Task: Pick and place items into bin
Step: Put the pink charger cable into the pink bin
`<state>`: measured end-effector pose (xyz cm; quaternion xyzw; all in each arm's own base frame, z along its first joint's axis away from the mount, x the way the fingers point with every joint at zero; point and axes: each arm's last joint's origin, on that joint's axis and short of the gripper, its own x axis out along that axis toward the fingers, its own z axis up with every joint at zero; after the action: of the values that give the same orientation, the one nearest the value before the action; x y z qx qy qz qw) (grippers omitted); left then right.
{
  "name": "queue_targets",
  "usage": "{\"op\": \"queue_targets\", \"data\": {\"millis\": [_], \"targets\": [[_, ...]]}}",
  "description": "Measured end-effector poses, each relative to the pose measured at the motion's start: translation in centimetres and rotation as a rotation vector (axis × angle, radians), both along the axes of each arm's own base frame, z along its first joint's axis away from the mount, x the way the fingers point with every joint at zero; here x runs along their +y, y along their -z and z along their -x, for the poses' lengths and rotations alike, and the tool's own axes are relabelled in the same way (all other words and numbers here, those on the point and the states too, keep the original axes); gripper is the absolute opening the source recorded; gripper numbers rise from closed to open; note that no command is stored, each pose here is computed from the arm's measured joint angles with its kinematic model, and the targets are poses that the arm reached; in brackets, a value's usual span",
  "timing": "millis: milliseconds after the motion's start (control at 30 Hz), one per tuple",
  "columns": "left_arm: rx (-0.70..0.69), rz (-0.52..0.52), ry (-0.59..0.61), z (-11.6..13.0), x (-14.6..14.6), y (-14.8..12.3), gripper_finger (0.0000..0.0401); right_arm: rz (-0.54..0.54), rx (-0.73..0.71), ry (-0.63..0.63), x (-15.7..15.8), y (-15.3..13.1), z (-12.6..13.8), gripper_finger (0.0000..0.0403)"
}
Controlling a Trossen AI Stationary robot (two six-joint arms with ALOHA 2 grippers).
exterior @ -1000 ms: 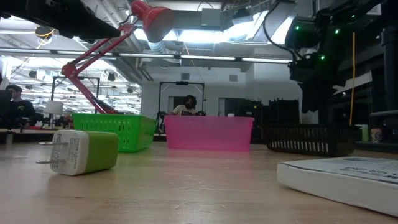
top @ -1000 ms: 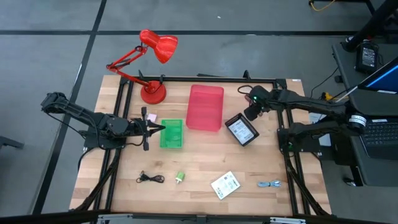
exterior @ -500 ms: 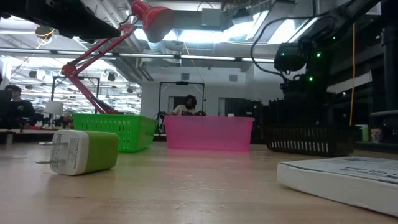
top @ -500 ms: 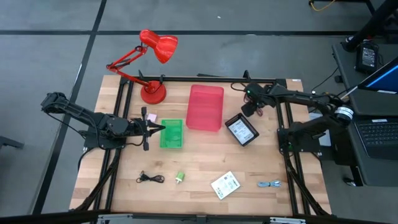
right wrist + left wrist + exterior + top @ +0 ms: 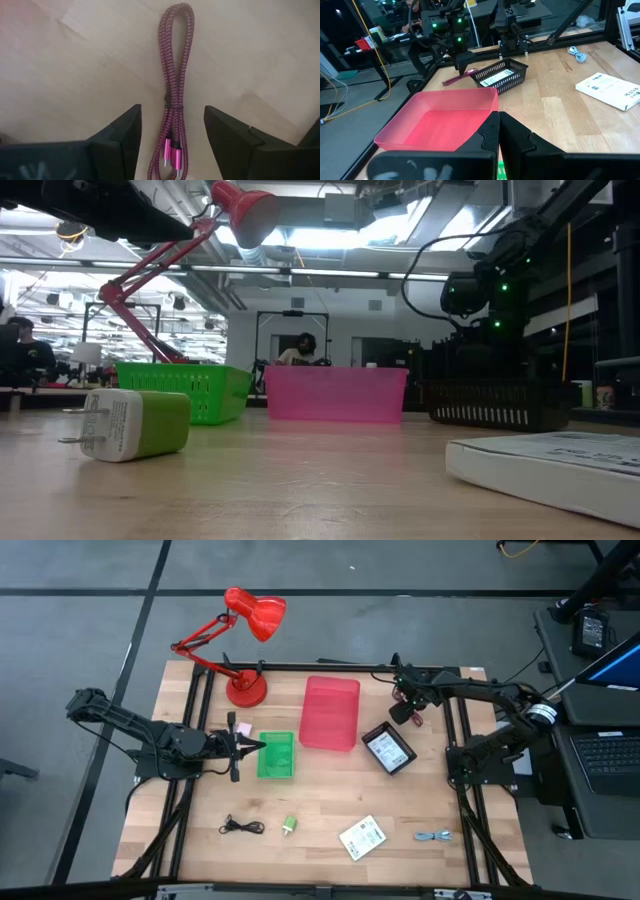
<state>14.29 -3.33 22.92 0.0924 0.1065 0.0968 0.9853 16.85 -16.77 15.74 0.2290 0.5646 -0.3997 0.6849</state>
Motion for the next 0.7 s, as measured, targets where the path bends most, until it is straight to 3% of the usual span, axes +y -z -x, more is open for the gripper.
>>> {"op": "queue_targets", "data": {"millis": [500, 700], "targets": [[0.000, 0.000, 0.000, 0.0, 0.0, 0.0, 0.0004, -0.097, 0.042, -0.028, -0.9, 3.0, -0.8, 0.0191], [0.000, 0.001, 0.000, 0.0, 0.0, 0.0, 0.0004, -0.104, 0.036, -0.030, -0.8, 3.1, -0.8, 0.0155]]}}
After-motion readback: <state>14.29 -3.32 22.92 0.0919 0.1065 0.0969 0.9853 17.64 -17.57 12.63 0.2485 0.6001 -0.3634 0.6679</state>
